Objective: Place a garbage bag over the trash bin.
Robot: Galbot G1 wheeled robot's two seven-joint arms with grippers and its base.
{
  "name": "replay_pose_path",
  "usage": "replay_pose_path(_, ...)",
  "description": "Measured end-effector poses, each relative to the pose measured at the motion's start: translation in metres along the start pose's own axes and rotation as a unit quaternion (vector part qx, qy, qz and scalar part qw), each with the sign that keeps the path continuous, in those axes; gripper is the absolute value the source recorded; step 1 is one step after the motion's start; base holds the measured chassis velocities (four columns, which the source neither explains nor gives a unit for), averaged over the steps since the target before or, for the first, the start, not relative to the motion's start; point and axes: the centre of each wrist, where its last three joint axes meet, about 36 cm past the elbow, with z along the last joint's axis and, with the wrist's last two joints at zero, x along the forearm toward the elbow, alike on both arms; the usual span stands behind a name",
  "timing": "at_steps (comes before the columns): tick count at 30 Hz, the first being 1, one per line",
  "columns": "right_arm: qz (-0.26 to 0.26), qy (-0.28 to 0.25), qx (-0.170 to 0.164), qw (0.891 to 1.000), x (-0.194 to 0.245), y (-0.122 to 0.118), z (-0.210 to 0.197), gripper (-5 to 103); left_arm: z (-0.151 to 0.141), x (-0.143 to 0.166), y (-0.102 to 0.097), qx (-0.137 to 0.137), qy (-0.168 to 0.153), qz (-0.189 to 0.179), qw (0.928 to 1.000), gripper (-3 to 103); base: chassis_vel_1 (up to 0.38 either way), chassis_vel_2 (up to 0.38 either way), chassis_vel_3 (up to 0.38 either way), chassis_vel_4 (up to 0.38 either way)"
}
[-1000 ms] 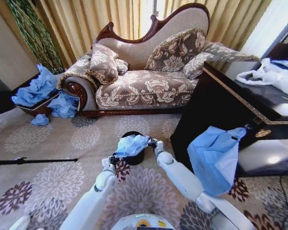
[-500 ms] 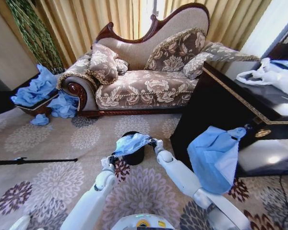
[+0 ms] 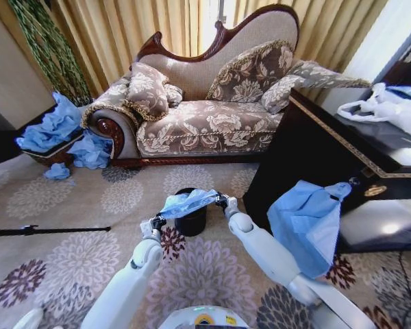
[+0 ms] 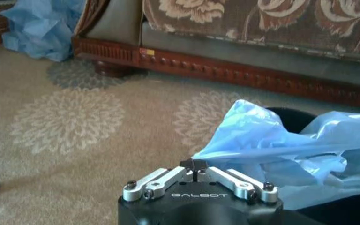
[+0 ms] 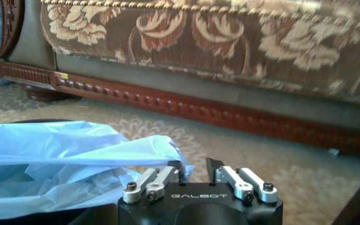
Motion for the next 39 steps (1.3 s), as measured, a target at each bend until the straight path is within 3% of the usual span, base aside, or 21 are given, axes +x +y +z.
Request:
replay_pose_path(5,0.009,-0.005,0.026,1.000,0.015,-0.002,-0.004,40,-0.008,0.005,0.000,-0.002,-0.012,0.003,0.9999,0,0.000,0.000,0.000,0.000)
replay_pose_path(7,0.008,-0.010,0.035,0.999,0.024,-0.002,-0.007,51,-0.018,0.006,0.002,-0.005,-0.026,0.004,0.9996,0,0.000,0.000,0.000,0.000)
replay_pose_path(8,0.006,-0.011,0.035,0.999,0.026,-0.002,-0.007,56,-0.022,0.006,0.003,-0.007,-0.032,0.004,0.9994,0,0.000,0.000,0.000,0.000)
replay_pose_path(10,0.005,-0.011,0.034,0.999,0.028,-0.001,-0.008,56,-0.025,0.006,0.004,-0.008,-0.037,0.005,0.9993,0,0.000,0.000,0.000,0.000)
replay_pose_path(13,0.007,-0.009,0.028,1.000,0.027,0.001,-0.009,73,-0.034,0.004,0.009,-0.015,-0.049,0.006,0.9987,0,0.000,0.000,0.000,0.000)
replay_pose_path(15,0.007,-0.009,0.026,1.000,0.027,0.001,-0.010,73,-0.035,0.004,0.010,-0.017,-0.050,0.006,0.9986,0,0.000,0.000,0.000,0.000)
replay_pose_path(17,0.005,-0.006,0.022,1.000,0.026,0.004,-0.012,84,-0.033,0.007,0.012,-0.022,-0.049,0.006,0.9985,0,0.000,0.000,0.000,0.000)
replay_pose_path(22,0.002,-0.002,0.016,1.000,0.023,0.008,-0.013,98,-0.027,0.016,0.012,-0.025,-0.043,0.010,0.9987,-3,0.000,0.000,0.000,0.000)
replay_pose_path(26,-0.001,0.007,0.006,1.000,0.020,0.011,-0.010,100,-0.024,0.020,0.010,-0.033,-0.046,0.011,0.9983,19,0.000,0.000,0.000,0.000)
replay_pose_path(28,-0.001,0.010,0.004,1.000,0.020,0.011,-0.009,100,-0.025,0.021,0.010,-0.037,-0.047,0.012,0.9981,19,0.000,0.000,0.000,0.000)
replay_pose_path(30,-0.001,0.013,0.002,1.000,0.023,0.011,-0.006,100,-0.026,0.023,0.011,-0.051,-0.055,0.014,0.9971,34,0.000,0.000,0.000,0.000)
replay_pose_path(35,-0.001,0.013,0.001,1.000,0.026,0.011,-0.006,100,-0.028,0.026,0.013,-0.063,-0.064,0.014,0.9959,40,0.000,0.000,0.000,0.000)
replay_pose_path(36,0.001,0.014,0.000,1.000,0.029,0.011,-0.004,100,-0.028,0.032,0.015,-0.077,-0.074,0.016,0.9941,51,0.000,0.000,0.000,0.000)
replay_pose_path(37,0.001,0.015,0.000,1.000,0.030,0.011,-0.003,100,-0.028,0.035,0.017,-0.083,-0.078,0.016,0.9933,51,0.000,0.000,0.000,0.000)
replay_pose_path(38,0.003,0.016,-0.001,1.000,0.031,0.012,-0.002,100,-0.029,0.043,0.020,-0.098,-0.088,0.019,0.9911,62,0.000,0.000,0.000,0.000)
replay_pose_path(39,0.003,0.016,-0.001,1.000,0.031,0.012,-0.002,100,-0.029,0.043,0.020,-0.098,-0.088,0.019,0.9911,62,0.000,0.000,0.000,0.000)
